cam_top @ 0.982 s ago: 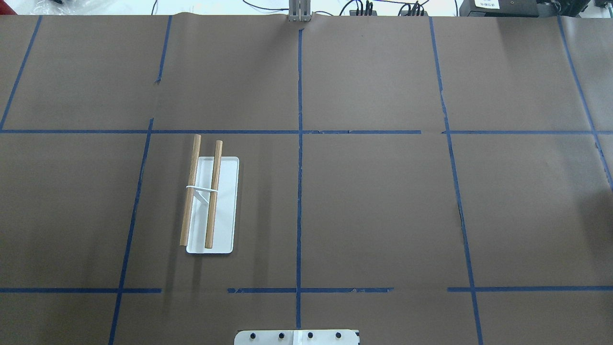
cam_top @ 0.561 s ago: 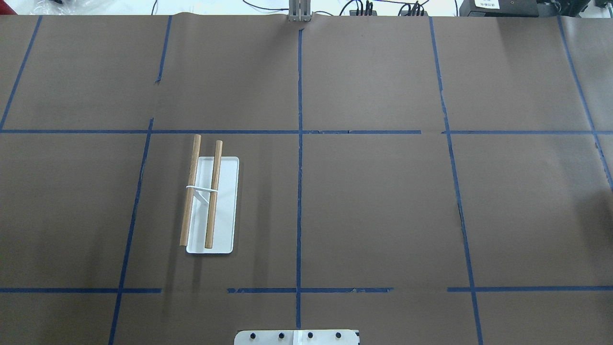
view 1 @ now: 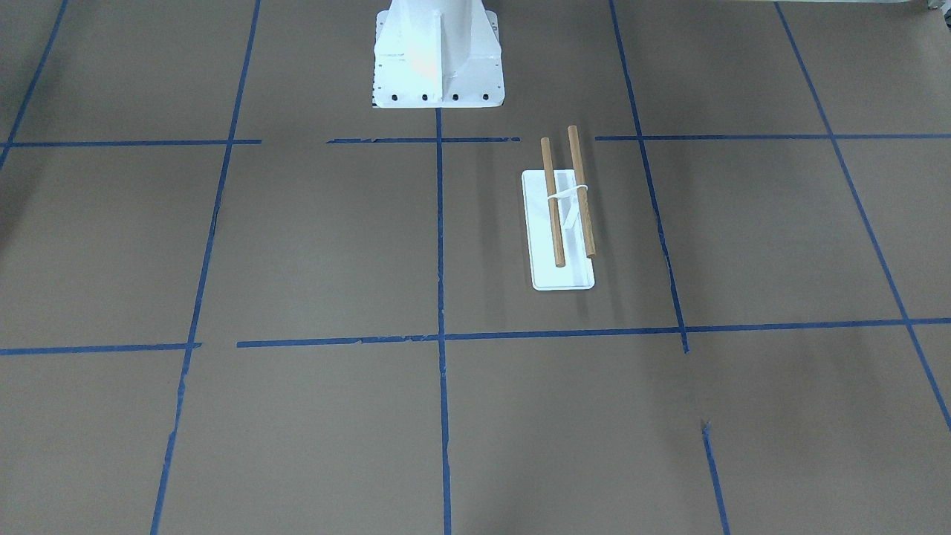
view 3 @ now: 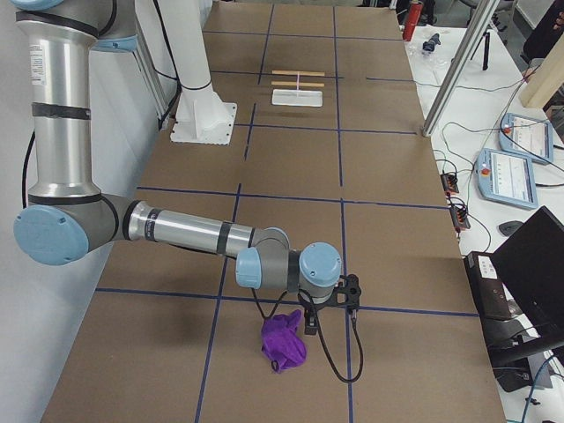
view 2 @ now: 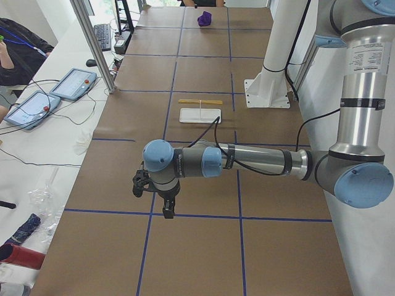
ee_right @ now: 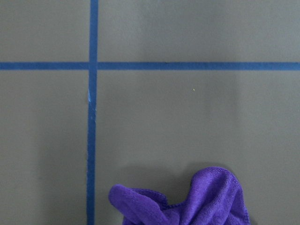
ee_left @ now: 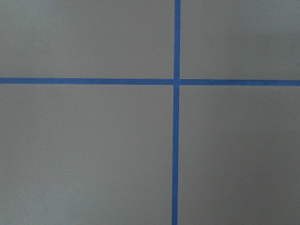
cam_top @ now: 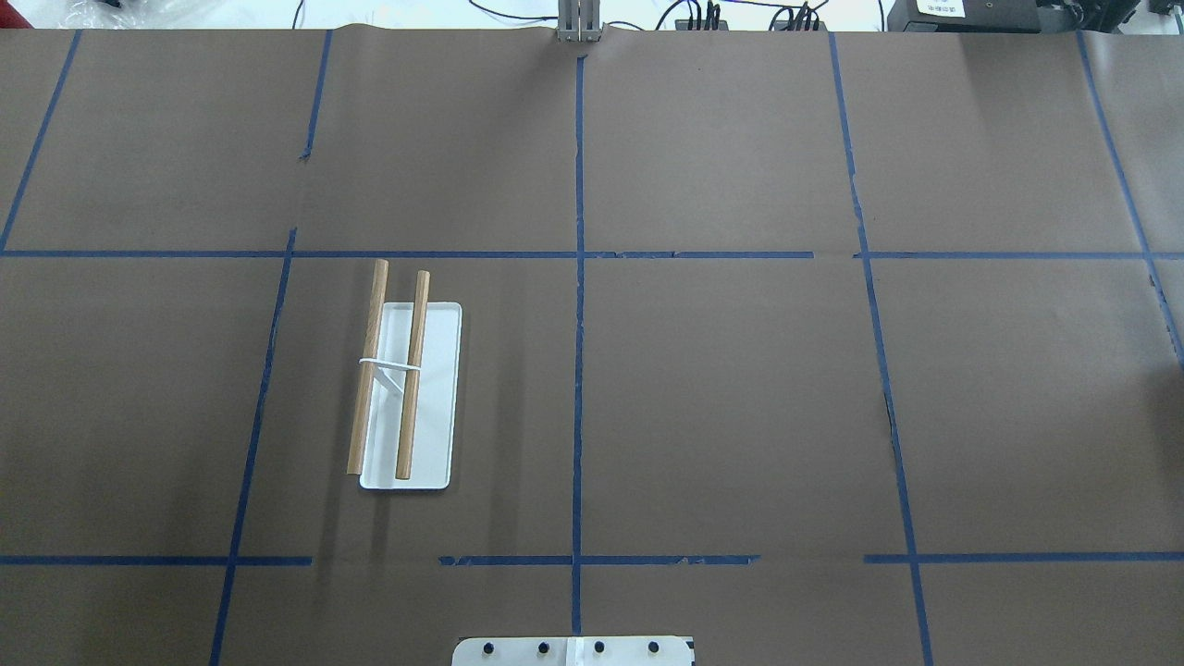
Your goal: Hang towel on rack
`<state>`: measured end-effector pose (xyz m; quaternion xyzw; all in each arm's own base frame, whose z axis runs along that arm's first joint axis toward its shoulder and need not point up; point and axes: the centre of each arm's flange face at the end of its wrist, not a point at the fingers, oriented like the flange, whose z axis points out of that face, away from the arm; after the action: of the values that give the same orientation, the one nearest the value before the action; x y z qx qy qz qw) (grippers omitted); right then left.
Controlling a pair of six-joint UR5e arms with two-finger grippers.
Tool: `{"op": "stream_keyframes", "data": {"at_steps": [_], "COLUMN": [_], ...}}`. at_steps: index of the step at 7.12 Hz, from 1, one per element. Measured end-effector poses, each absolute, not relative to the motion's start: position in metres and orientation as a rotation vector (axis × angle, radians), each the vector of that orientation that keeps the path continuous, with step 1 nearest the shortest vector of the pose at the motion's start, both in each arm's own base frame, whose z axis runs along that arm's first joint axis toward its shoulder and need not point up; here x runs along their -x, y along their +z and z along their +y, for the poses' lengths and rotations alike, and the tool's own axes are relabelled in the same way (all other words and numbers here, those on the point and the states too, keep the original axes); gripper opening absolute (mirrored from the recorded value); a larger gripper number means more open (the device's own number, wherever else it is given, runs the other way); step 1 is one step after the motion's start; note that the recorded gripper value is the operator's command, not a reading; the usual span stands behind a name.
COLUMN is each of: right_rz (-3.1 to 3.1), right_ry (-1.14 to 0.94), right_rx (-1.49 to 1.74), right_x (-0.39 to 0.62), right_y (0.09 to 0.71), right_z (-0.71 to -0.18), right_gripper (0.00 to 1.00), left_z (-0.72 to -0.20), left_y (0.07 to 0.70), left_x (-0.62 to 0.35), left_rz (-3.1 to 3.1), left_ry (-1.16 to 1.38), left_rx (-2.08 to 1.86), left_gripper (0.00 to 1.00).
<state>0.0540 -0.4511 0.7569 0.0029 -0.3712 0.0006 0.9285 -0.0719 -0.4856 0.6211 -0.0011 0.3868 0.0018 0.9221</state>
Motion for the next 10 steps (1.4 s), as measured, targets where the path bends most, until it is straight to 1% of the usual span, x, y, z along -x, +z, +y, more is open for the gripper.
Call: {"op": "stream_keyframes", "data": {"at_steps": [2, 3, 4, 6, 8, 9, 10], "right_rz": [-0.746, -0.743, -0.740, -0.738, -0.748, -0.756, -0.769], "right_ry": [-0.052, -0.070, -0.082, -0.096, -0.109, -0.120, -0.125], "right_rx": [0.013, 0.021, 0.035, 0.048, 0.017, -0.036, -0.107], "right_x": [-0.029, -0.022, -0.016, -0.010, -0.007, -0.008, -0.015], "right_y": [0.803, 0.817, 0.827, 0.832, 0.814, 0.787, 0.745], "right_z": [-0.434, -0.427, -0.419, -0.413, -0.422, -0.434, -0.450], "right_gripper": [1.00, 0.62, 0.01, 0.00, 0.00, 0.00, 0.00], "left_z": [-0.486, -0.486, -0.486, -0.486, -0.487, -0.487, -0.489], "left_y": [0.616, 0.612, 0.610, 0.608, 0.607, 0.606, 0.605], "left_x": [0.072, 0.071, 0.071, 0.071, 0.070, 0.070, 0.070], "left_rz": [0.795, 0.796, 0.801, 0.813, 0.815, 0.816, 0.816], "left_ry": [0.008, 0.011, 0.012, 0.012, 0.013, 0.014, 0.014], "left_rx": [-0.007, -0.013, -0.017, -0.020, -0.022, -0.023, -0.025], "left_gripper": [1.00, 1.00, 1.00, 1.00, 1.00, 1.00, 1.00]}}
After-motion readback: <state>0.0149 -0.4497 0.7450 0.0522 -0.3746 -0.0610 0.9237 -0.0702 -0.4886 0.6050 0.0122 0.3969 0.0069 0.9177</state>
